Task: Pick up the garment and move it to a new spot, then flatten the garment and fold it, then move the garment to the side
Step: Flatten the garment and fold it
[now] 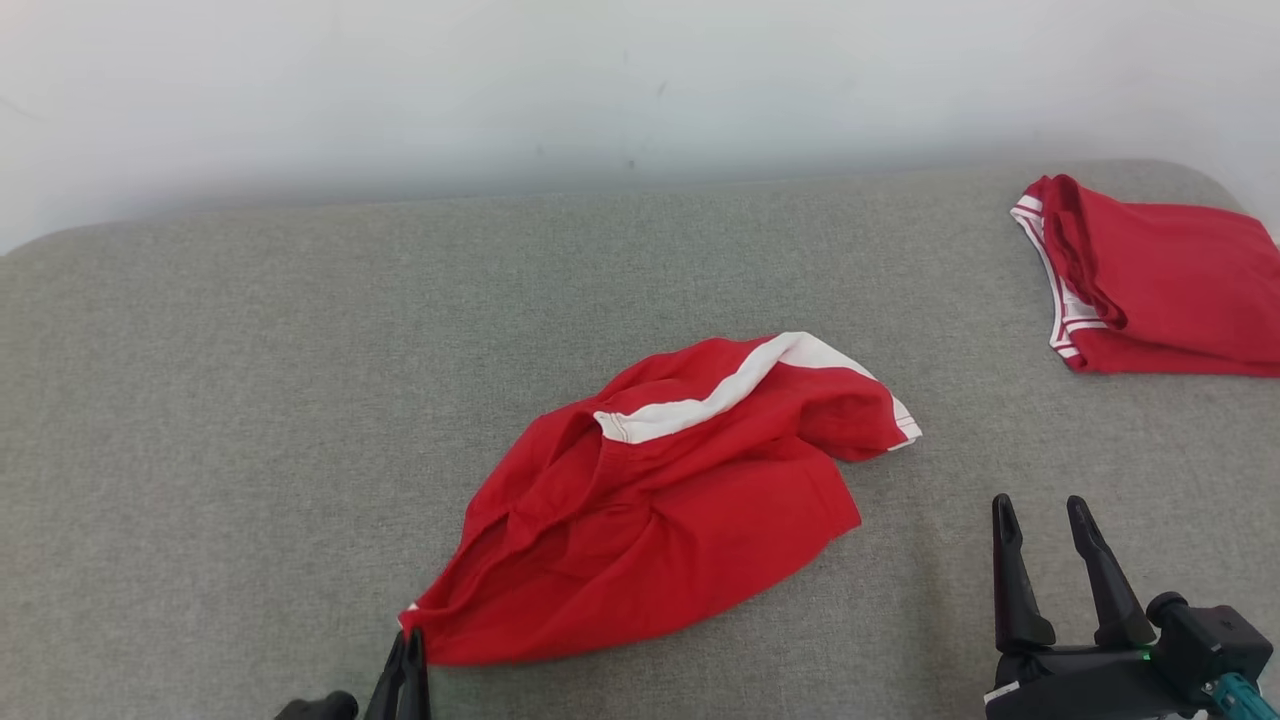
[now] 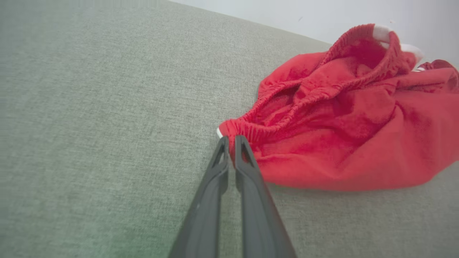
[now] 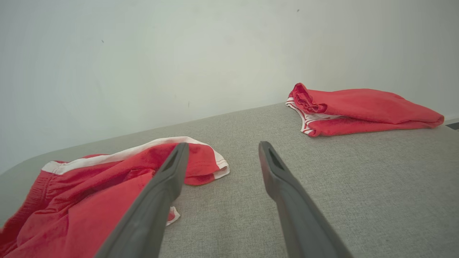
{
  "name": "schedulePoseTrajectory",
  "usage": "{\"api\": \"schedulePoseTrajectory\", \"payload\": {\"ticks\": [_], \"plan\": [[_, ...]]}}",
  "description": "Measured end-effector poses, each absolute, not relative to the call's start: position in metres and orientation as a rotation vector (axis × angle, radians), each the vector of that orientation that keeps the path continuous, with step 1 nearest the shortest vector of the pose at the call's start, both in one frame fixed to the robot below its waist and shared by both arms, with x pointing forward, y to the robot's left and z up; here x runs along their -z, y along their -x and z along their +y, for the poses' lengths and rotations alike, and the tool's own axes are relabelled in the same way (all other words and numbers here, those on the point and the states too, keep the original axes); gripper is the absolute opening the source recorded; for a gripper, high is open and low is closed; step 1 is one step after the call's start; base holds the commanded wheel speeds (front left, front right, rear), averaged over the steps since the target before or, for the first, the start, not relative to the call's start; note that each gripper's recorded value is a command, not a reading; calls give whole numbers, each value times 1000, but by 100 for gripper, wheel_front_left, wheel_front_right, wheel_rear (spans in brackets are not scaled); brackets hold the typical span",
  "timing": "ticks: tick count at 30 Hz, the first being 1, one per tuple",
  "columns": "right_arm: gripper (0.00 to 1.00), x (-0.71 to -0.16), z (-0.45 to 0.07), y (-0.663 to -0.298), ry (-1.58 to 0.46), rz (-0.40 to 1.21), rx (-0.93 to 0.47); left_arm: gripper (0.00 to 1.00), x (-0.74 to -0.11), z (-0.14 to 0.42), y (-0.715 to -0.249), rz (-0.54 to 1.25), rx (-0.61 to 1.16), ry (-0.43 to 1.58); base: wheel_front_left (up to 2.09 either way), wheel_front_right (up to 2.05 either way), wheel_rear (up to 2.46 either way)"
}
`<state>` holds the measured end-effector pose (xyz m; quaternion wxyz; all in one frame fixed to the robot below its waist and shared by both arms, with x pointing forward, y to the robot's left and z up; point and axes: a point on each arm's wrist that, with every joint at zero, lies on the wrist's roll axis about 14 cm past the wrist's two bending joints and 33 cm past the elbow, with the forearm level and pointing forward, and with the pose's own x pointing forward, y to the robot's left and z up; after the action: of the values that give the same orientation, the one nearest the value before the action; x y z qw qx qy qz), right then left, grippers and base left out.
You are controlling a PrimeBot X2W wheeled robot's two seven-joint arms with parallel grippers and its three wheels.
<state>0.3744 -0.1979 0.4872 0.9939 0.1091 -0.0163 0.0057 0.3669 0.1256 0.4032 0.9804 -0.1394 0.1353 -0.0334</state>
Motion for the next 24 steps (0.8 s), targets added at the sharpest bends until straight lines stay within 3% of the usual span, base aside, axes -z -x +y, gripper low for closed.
{"api": "schedulePoseTrajectory", "payload": {"ticks": [1,2,3,15,24], "plan": [[100,-487,-197,-374,-219,-33,-14,19,-408,126,-368,256,68,279,0,0,0],[100,-488,-196,-374,-220,-34,-17,78,-414,126,-370,234,76,277,0,0,0],[100,-488,-195,-374,-221,-35,-19,100,-421,127,-372,211,77,271,0,0,0],[100,-495,-197,-363,-219,-51,-16,100,-516,170,-384,-110,34,93,0,0,0],[100,-489,-195,-360,-217,-30,-22,100,-522,189,-375,-132,18,18,0,0,0]]}}
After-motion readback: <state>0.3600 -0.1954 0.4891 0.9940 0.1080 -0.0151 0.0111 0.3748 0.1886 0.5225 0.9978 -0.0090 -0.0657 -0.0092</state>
